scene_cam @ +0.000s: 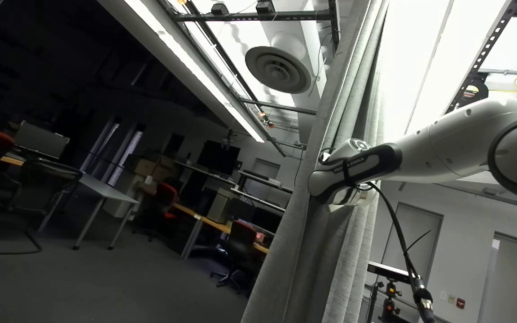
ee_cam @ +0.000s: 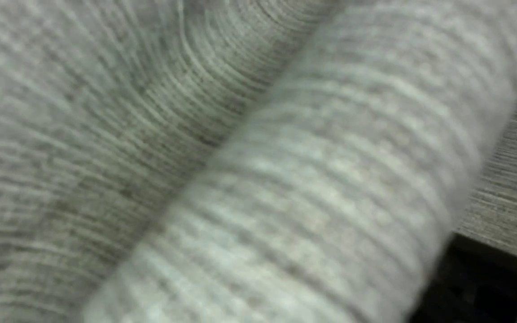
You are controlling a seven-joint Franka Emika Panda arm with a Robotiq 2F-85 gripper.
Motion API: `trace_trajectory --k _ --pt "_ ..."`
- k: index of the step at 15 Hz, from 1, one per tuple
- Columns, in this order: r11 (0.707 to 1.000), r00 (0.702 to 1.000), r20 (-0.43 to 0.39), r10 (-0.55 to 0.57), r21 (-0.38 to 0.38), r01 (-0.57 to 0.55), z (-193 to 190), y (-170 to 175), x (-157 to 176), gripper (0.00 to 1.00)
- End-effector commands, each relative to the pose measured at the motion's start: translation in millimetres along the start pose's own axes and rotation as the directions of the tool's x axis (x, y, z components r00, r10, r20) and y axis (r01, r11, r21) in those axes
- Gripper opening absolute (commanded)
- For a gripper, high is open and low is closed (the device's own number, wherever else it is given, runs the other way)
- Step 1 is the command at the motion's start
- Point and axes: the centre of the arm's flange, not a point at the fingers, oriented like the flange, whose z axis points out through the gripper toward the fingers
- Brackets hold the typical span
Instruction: Move the curtain to the right
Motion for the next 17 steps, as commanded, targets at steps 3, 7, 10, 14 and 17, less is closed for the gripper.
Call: trace_trajectory --k 3,7,10,14,17 --pt "1.0 1.0 0.011 0.004 0.014 -0.004 -6.2 0.5 -0.7 0.28" --pt "1.0 1.0 0.006 -0.003 0.008 0.003 0.1 -3.7 0.2 0.29" --pt "1.0 1.0 0.006 -0.004 0.01 0.004 -0.1 -4.7 0.5 0.32" --pt "1.0 1.0 0.006 -0.003 0.009 0.003 -0.1 -4.5 0.4 0.32" --pt "1.0 1.0 0.006 -0.003 0.009 0.003 0.0 -4.5 0.3 0.32"
